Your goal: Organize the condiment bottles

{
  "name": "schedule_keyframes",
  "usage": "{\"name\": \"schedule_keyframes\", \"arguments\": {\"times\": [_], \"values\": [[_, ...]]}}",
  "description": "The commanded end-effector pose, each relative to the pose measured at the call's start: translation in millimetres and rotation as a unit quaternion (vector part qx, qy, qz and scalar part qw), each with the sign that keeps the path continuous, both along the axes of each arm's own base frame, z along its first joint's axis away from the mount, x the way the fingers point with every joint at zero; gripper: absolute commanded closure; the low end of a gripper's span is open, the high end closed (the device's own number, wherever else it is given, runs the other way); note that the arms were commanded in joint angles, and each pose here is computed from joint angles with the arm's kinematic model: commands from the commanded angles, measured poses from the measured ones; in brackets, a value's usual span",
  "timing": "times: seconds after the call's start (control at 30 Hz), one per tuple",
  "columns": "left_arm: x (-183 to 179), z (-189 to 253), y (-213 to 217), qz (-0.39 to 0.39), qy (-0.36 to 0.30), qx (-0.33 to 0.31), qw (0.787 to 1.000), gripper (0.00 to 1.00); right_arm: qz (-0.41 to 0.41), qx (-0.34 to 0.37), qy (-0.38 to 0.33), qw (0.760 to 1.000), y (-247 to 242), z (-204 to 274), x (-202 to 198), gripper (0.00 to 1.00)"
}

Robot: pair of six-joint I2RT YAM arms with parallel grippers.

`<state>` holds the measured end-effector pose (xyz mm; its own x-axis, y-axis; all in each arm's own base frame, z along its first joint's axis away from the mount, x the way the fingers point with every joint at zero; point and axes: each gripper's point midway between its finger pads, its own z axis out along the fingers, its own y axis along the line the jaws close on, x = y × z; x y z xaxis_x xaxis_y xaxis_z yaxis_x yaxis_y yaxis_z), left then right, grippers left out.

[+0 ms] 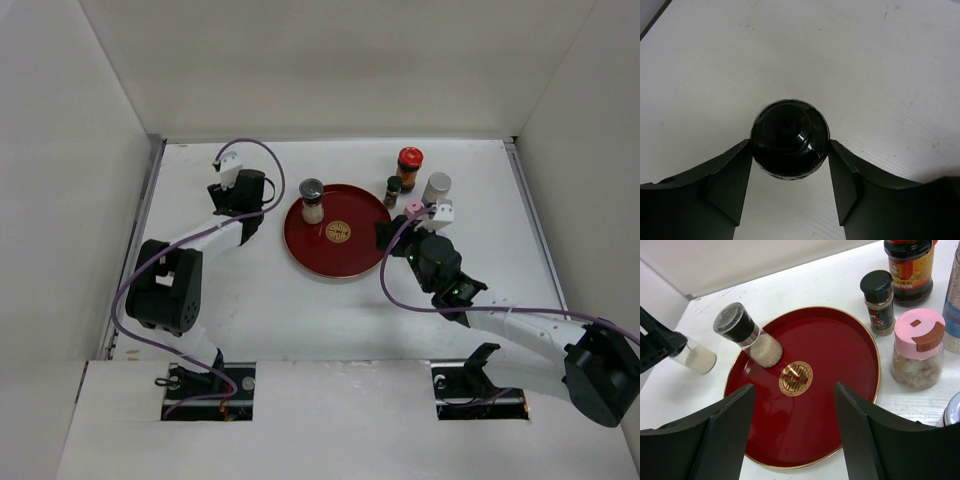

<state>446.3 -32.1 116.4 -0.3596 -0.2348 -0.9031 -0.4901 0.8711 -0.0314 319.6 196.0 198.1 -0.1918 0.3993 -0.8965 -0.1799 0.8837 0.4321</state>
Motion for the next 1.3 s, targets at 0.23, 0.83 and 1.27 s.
{"name": "schedule_keyframes", "arguments": {"times": [0.23,0.83,1.27], "values": [[-34,110,-57,-0.074,-0.140,-0.042,0.986,0.62,-0.003,0.024,-0.027,0.999,1,20,3,0.29],[-76,87,-174,-0.213,-0.111,-0.077,0.968,0.63,-0.017,0.031,-0.035,0.999,-11,25,1,0.63],[-72,29,-180,-0.216,-0.070,-0.048,0.973,0.55,-0.024,0.021,-0.030,0.999,-12,21,4,0.37]]}}
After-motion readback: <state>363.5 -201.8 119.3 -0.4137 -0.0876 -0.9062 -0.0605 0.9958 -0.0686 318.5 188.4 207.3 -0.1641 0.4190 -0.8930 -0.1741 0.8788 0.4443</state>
